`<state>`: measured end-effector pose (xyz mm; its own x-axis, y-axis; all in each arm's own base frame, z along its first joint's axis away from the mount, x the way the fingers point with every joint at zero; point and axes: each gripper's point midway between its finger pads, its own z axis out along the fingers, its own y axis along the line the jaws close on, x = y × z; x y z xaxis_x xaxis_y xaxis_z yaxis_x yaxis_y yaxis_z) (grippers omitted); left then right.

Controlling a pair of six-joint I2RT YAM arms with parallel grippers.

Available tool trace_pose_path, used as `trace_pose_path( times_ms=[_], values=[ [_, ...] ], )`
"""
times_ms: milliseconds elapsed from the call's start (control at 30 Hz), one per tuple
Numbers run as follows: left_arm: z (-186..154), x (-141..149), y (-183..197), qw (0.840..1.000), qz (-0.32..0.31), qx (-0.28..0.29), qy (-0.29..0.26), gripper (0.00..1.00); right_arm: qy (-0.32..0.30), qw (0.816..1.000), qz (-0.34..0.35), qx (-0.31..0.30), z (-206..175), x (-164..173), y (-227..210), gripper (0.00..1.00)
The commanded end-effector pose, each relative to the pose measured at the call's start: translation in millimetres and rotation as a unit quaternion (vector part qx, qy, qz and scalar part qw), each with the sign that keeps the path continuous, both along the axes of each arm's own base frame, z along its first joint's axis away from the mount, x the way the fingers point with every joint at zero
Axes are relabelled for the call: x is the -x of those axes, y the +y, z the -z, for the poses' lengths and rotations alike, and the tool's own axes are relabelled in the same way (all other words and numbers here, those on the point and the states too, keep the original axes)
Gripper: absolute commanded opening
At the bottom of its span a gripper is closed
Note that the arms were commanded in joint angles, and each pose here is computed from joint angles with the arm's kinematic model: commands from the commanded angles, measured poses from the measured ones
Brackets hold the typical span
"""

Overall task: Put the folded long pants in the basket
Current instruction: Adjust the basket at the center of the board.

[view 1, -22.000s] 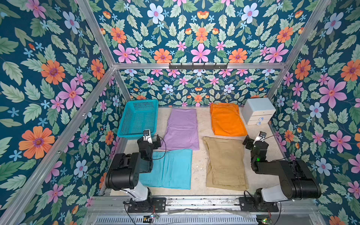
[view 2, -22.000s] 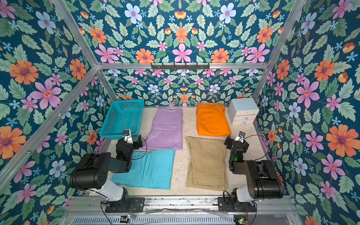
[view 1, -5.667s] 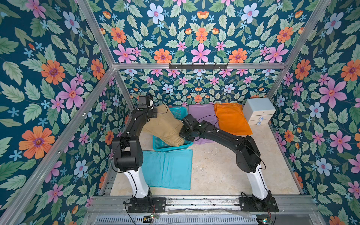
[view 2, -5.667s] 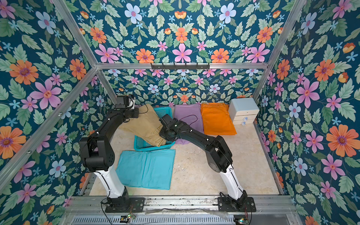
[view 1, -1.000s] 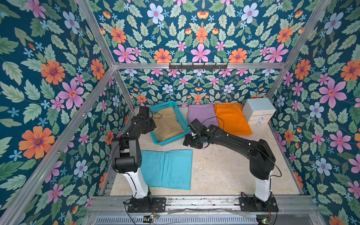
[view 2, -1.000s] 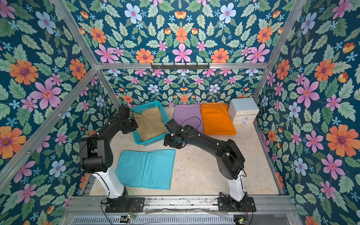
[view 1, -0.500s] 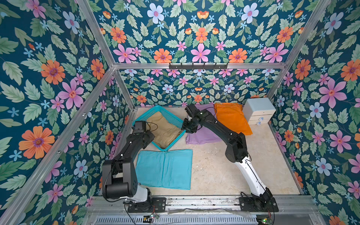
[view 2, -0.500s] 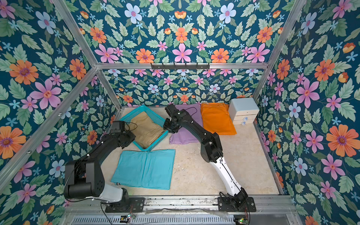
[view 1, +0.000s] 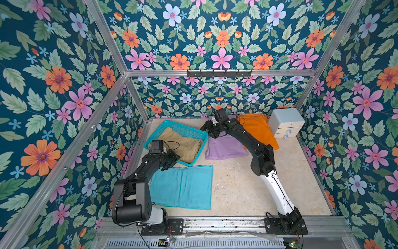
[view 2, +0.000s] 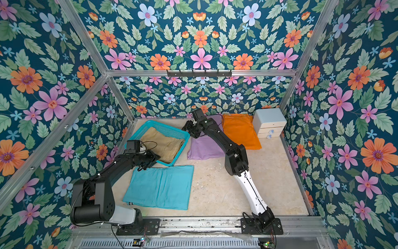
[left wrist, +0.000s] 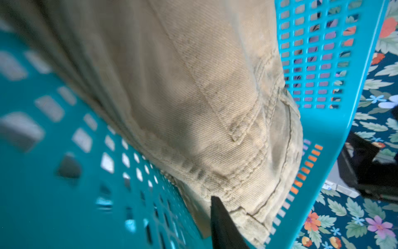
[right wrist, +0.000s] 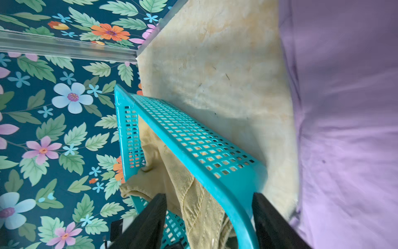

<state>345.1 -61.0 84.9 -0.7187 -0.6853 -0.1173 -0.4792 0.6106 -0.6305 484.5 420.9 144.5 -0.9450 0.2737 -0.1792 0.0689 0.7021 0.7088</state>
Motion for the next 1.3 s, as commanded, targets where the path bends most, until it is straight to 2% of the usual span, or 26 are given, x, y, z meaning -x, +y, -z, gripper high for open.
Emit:
trace_pose_path(
  times_ms=[0,100,200,267,433,500,533,600,733,767,867,1033,1133,1267],
  values=[
    [-20,-23,-4,0.998,-0.016,0.027,-0.055,0.16,-0.102,0.995,0.020,-0.003,-77,6,-25,0.70],
    [-21,-36,3,0.995,-0.067,0.038,-0.064,0.04,-0.111,0.993,0.044,0.012,-84,21,-54,0.71],
    [-22,-52,15,0.990,-0.118,0.037,-0.068,0.02,-0.105,0.993,0.045,0.011,-77,40,-68,0.71],
    [-25,-64,15,0.985,-0.142,0.056,-0.078,0.00,-0.094,0.994,0.045,0.016,-66,52,-76,0.71],
    [-26,-70,20,0.978,-0.186,0.054,-0.077,0.00,-0.073,0.994,0.042,0.068,-37,72,-99,0.71],
    [-28,-71,23,0.974,-0.206,0.049,-0.081,0.00,-0.058,0.996,0.035,0.065,-25,82,-99,0.71],
    [-29,-71,25,0.971,-0.218,0.047,-0.082,0.02,-0.055,0.996,0.034,0.065,-21,88,-99,0.71],
    [-30,-73,22,0.969,-0.228,0.052,-0.083,0.15,-0.055,0.995,0.037,0.069,-14,95,-102,0.71],
    [-46,-78,2,0.972,-0.210,0.047,-0.094,0.52,-0.046,0.993,0.052,0.093,-6,101,-122,0.72],
    [-51,-78,-5,0.974,-0.198,0.048,-0.099,0.58,-0.049,0.992,0.055,0.101,-6,101,-129,0.72],
    [-59,-74,-25,0.981,-0.157,0.057,-0.103,0.65,-0.041,0.990,0.076,0.110,-5,96,-155,0.73],
    [-55,-58,-50,0.990,-0.084,0.058,-0.095,0.66,-0.020,0.985,0.139,0.101,-2,86,-211,0.73],
    [-48,-49,-54,0.995,-0.042,0.034,-0.078,0.67,-0.002,0.979,0.176,0.100,4,78,-248,0.73],
    [-57,-35,-53,0.995,0.012,-0.006,-0.094,0.68,0.039,0.960,0.248,0.119,15,82,-308,0.74]
  ],
)
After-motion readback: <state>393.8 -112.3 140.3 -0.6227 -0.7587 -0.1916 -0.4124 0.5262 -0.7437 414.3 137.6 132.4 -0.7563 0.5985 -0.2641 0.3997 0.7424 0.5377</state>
